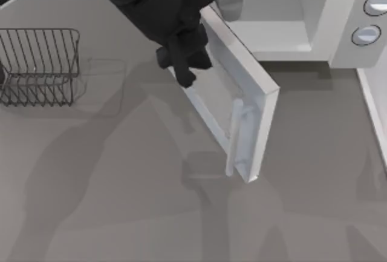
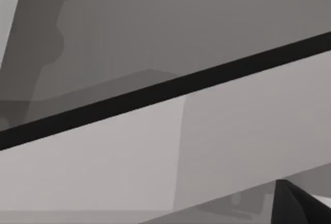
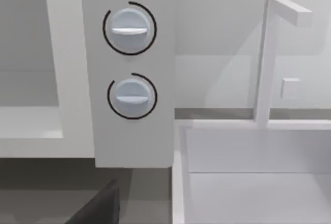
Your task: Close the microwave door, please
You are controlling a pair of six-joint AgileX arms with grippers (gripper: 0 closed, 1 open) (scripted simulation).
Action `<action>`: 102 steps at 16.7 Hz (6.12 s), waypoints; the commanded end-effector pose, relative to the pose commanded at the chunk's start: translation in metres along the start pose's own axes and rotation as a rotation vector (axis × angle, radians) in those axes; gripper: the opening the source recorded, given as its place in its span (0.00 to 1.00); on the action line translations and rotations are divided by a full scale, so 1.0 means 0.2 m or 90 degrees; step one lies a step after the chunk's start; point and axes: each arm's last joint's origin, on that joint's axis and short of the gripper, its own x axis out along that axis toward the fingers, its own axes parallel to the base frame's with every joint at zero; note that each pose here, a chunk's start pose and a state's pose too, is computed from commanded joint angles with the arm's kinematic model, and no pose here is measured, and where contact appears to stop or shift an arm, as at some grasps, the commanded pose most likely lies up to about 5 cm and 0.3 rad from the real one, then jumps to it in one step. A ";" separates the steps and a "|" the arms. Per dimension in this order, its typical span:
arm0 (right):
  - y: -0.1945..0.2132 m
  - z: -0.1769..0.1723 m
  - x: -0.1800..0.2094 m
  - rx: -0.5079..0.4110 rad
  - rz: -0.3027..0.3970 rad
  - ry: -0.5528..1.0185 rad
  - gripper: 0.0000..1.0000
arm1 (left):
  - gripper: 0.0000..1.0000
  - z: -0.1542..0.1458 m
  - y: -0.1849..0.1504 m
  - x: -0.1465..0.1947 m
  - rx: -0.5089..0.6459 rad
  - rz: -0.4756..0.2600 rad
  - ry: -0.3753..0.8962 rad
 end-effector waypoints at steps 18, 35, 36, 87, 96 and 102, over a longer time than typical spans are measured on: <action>0.00 0.00 0.00 0.000 0.000 0.000 1.00 | 0.00 0.16 -0.04 0.09 -0.002 0.001 0.000; 0.00 0.00 0.00 0.000 0.000 0.000 1.00 | 0.00 0.24 -0.05 0.14 -0.004 0.002 -0.001; 0.00 0.00 0.00 0.000 0.000 0.000 1.00 | 0.00 0.24 -0.05 0.14 -0.004 0.002 -0.001; 0.00 0.00 0.00 0.000 0.000 0.000 1.00 | 0.00 0.47 -0.11 0.28 -0.010 -0.004 0.005; 0.00 0.00 0.00 0.000 0.000 0.000 1.00 | 0.00 0.49 -0.14 0.34 -0.015 -0.023 0.025; 0.00 0.00 0.00 0.000 0.000 0.000 1.00 | 0.00 0.54 -0.14 0.37 -0.014 -0.020 0.021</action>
